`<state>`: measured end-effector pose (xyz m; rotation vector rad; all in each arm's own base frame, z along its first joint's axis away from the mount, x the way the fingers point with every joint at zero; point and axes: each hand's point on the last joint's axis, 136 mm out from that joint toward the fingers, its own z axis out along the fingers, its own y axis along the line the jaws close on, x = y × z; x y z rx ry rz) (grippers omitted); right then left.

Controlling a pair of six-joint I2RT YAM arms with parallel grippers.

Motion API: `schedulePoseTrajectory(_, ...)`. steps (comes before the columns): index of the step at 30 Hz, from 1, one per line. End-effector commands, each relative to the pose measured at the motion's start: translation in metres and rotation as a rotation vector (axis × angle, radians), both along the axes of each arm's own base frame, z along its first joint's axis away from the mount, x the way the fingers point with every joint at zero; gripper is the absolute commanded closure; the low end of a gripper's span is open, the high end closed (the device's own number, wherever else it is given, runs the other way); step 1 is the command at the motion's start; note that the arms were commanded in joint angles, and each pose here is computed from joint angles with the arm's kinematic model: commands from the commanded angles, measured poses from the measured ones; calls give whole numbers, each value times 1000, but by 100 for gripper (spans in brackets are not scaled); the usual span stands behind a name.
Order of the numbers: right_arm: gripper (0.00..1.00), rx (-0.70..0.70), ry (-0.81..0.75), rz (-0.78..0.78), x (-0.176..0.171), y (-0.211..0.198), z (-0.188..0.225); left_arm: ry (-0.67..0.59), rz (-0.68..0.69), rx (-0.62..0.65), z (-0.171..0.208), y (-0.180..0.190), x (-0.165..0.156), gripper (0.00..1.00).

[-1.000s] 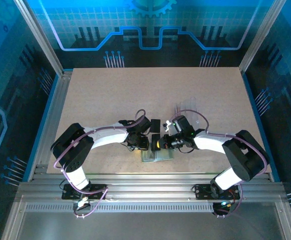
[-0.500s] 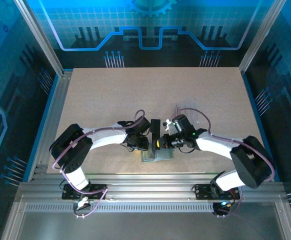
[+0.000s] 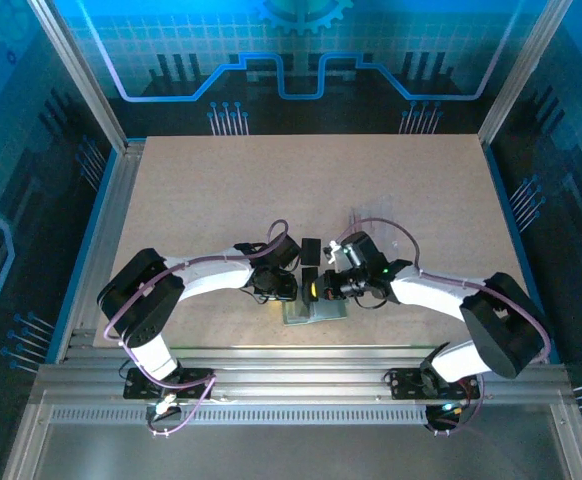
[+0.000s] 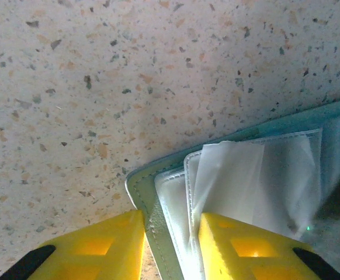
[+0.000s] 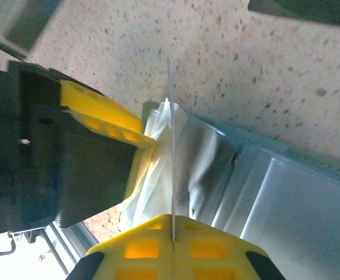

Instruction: Put the credit cards into the card holder

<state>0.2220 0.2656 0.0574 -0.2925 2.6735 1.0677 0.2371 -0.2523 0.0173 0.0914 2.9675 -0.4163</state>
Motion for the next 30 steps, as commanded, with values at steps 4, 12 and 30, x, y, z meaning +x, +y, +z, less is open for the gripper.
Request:
schedulePoseTrajectory(4, 100, 25, 51, 7, -12, 14, -16, 89, -14, 47, -22, 11, -26, 68)
schedulePoseTrajectory(12, 100, -1, 120, -46, -21, 11, -38, 86, -14, 42, -19, 11, -25, 68)
schedulePoseTrajectory(30, 100, -106, 263, -97, -44, -11, -68, 40, 29, -250, 46, -2, -22, 55)
